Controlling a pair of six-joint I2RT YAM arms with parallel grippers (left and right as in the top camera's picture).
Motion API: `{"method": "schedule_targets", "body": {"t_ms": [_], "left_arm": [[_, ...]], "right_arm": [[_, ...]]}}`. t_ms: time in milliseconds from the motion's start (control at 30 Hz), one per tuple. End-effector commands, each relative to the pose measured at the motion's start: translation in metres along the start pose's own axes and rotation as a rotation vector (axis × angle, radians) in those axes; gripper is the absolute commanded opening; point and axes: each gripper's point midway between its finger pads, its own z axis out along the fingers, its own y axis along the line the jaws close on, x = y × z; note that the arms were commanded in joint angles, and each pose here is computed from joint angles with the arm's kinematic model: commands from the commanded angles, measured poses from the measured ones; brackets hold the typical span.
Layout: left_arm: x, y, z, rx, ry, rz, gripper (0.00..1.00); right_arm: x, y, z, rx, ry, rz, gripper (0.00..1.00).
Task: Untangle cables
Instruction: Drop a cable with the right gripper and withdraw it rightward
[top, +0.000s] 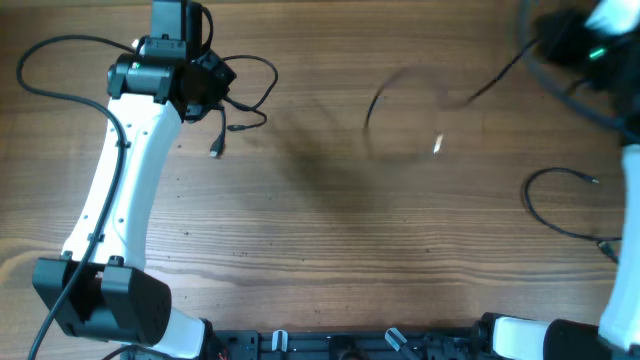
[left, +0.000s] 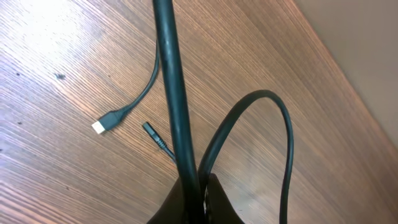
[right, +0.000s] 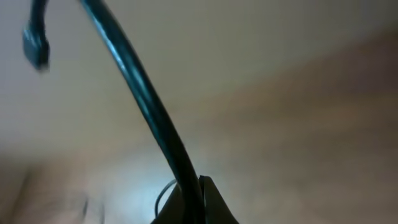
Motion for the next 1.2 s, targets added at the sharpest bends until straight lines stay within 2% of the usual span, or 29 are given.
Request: {"method": "schedule_targets", "body": {"t_ms": [0,100,233,300,500,533,567,600,667,767,933,1067,1167], "left_arm": [[-0.007,0.0,-0.008,-0.003,-0.04,0.034,0.04],[-0.007,0.0,-0.008,-0.003,-0.04,0.034,0.04],[-0.007,0.0,-0.008,-0.002,-0.04,0.034,0.04],[-0.007,0.0,-0.008,-0.002,-0.04,0.035,0.04],[-0.006,0.0,-0.008,-0.003,-0.038,0.034,0.04],[-0.006,0.0,-0.008,-0.004,-0.038,0.035,0.04],[-0.006,0.0,-0.008,-0.003,-0.038,0.034,0.04],[-0.006,0.0,-0.008,-0.002,-0.038,0.034,0.04],[-0.007,0.0,-0.008,-0.002,-0.039,0.034,0.04],[-0.008,-0.002,-0.008,0.005,-0.045,0.034,0.04],[-0.002,-0.017,-0.008,0.054,-0.039,0.088,0.04],[0.025,-0.066,-0.016,0.271,0.045,0.282,0.04],[0.051,-0.103,-0.028,0.424,0.096,0.359,0.04]], "right_arm": [[-0.09,-0.034,-0.065,0.236,-0.362,0.065,0.04],[-0.123,-0.062,-0.082,0.325,-0.504,0.08,0.04],[-0.138,-0.122,-0.05,0.437,-0.511,0.091,0.04],[-0.128,-0.158,-0.019,0.489,-0.447,0.11,0.04],[-0.06,-0.288,0.081,0.669,-0.201,0.226,0.05],[-0.046,-0.308,0.093,0.689,-0.164,0.243,0.31],[-0.031,-0.322,0.108,0.685,-0.119,0.259,0.78],[-0.021,-0.328,0.117,0.66,-0.083,0.268,1.0],[-0.011,-0.322,0.13,0.549,-0.026,0.276,1.0],[-0.022,-0.307,0.121,0.48,-0.041,0.276,1.0],[-0.069,-0.231,0.057,0.331,-0.142,0.219,1.0],[-0.079,-0.154,0.0,0.15,-0.153,0.149,1.0],[-0.051,-0.104,-0.036,0.023,-0.051,0.135,1.0]]}}
